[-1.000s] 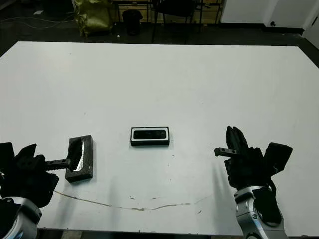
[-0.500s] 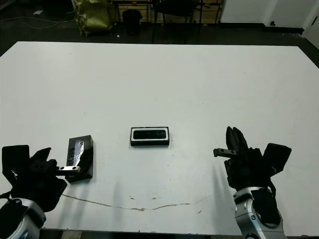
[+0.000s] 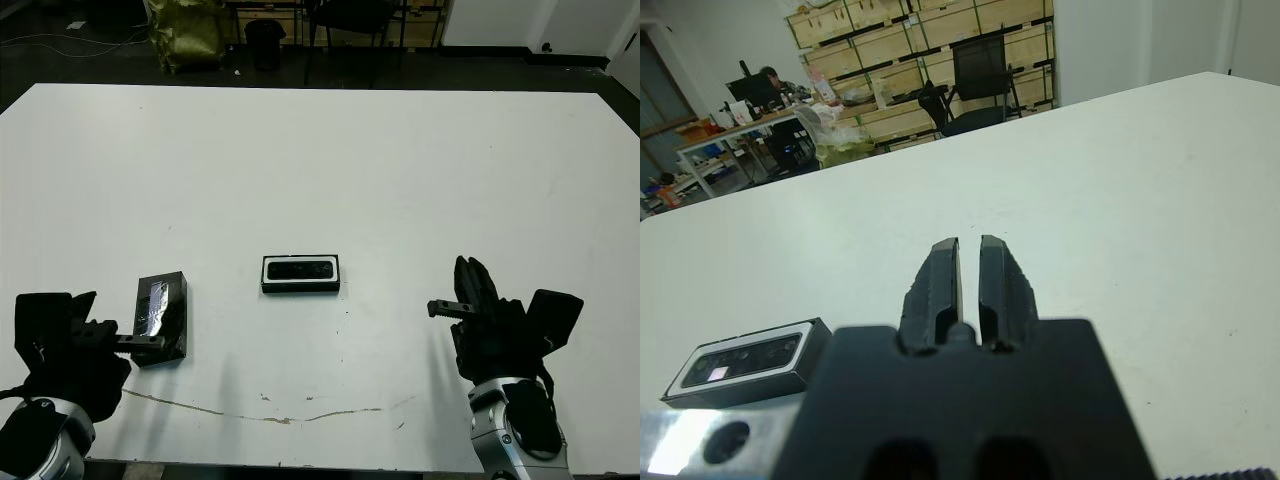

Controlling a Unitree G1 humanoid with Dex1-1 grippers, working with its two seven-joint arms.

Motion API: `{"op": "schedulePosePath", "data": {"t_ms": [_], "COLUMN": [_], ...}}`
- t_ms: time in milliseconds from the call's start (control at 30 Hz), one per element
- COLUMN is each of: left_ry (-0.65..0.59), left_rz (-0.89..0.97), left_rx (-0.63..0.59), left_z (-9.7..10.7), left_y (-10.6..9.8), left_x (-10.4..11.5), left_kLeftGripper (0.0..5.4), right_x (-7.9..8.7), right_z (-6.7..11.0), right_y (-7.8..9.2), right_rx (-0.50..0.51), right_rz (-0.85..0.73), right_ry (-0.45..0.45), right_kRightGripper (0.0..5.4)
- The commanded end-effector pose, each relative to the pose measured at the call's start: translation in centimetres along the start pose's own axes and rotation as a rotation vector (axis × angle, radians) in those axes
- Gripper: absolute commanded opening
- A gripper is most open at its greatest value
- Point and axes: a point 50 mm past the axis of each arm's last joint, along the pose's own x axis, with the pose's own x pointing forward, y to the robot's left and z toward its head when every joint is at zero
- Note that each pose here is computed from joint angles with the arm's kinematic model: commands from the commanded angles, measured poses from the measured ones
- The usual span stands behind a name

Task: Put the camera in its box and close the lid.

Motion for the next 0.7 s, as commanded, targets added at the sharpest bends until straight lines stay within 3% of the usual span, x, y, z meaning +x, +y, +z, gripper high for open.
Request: {"op": "schedulePosePath", "data": {"t_ms": [33, 467, 700], "left_ry": [0.03, 0.044, 0.108], "left_rz": [0.001, 0.007, 0.007], "left_rx": [0.057, 0.039, -0.115], "left_z": [-0.4, -1.1, -1.6], "left_y": [0.3, 0.2, -0.6], "left_x": [0.0, 0.1, 0.4], "left_kLeftGripper": [5.37, 5.37, 5.37], "right_x": [-0.2, -0.2, -0.3], "right_z": [-0.4, -0.5, -0.4], "right_y": [-0.3, -0.3, -0.1], "right_rx": [-0.011, -0.001, -0.016], "right_rz": [-0.013, -0.01, -0.014], "right_ry": [0.017, 0.021, 0.02], "right_kRightGripper": [0.0, 0.0, 0.0]}}
